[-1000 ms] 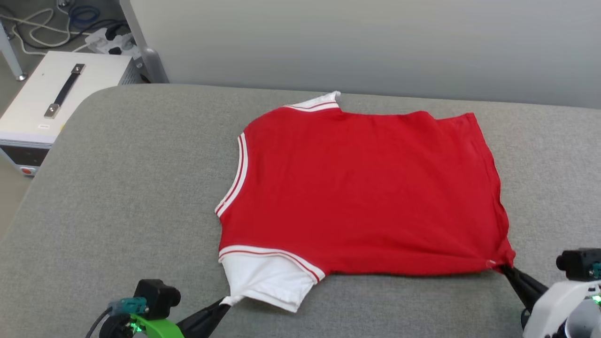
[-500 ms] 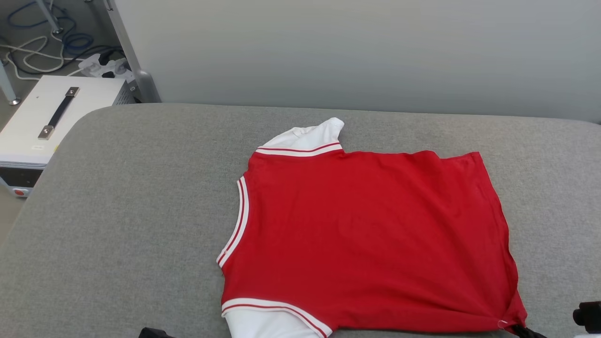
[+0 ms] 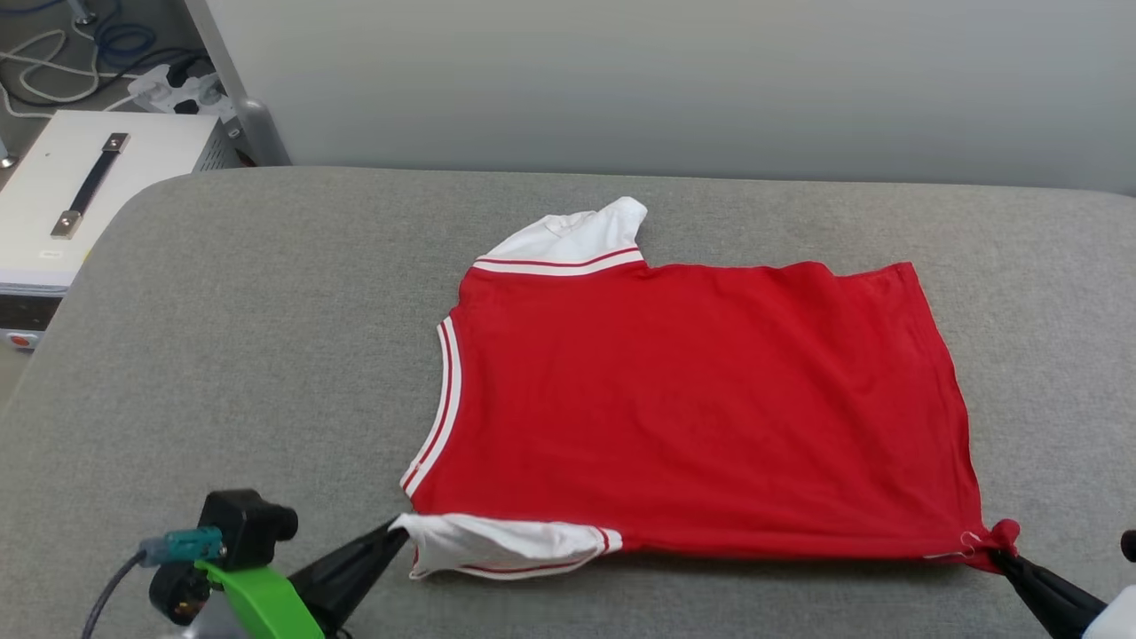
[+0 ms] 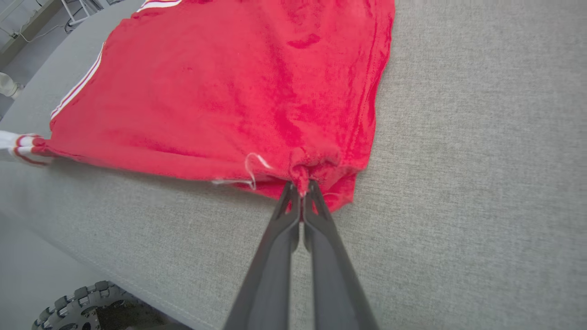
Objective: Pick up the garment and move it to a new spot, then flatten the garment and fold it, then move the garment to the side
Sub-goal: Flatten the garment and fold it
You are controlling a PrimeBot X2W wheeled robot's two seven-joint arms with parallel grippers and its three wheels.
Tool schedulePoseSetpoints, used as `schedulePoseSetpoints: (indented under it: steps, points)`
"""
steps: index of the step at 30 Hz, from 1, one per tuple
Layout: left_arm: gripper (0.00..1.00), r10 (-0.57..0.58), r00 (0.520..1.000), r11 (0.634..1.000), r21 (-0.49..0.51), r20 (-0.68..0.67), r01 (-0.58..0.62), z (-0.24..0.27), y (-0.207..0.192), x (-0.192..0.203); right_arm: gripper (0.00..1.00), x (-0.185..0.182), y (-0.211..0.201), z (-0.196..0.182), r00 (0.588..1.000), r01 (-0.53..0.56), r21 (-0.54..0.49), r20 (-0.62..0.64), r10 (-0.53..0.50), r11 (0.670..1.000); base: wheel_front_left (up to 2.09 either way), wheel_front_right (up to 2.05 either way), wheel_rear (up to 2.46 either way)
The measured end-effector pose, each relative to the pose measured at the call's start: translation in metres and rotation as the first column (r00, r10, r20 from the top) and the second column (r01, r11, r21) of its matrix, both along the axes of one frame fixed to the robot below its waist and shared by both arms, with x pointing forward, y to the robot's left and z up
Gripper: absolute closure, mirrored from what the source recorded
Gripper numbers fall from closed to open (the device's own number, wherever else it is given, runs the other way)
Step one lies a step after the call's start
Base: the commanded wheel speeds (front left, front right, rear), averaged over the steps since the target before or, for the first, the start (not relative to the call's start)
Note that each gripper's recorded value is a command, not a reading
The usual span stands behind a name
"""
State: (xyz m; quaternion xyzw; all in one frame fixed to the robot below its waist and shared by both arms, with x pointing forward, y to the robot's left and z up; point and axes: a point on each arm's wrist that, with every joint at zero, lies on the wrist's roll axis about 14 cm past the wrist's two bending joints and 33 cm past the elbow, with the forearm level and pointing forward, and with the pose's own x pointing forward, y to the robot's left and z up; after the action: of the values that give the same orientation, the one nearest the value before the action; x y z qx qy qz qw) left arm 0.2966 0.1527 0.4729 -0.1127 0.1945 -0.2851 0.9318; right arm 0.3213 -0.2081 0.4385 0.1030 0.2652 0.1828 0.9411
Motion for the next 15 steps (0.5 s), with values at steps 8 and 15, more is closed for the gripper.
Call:
schedulePoseSetpoints:
  steps: [8, 15]
  points:
    - [1.00, -0.004, 1.000, 0.999, 0.045, 0.023, 0.003, 0.003, -0.003, 0.046, 1.00, 0.029, 0.004, 0.004, 1.000, -0.010, -0.031, 0.007, 0.010, 0.999, 0.00, 0.00, 0.00]
    - [1.00, -0.006, 1.000, 0.995, 0.104, -0.022, 0.008, -0.016, -0.004, 0.082, 1.00, 0.055, 0.003, -0.014, 0.998, -0.007, -0.077, -0.058, 0.003, 0.997, 0.00, 0.00, 0.00]
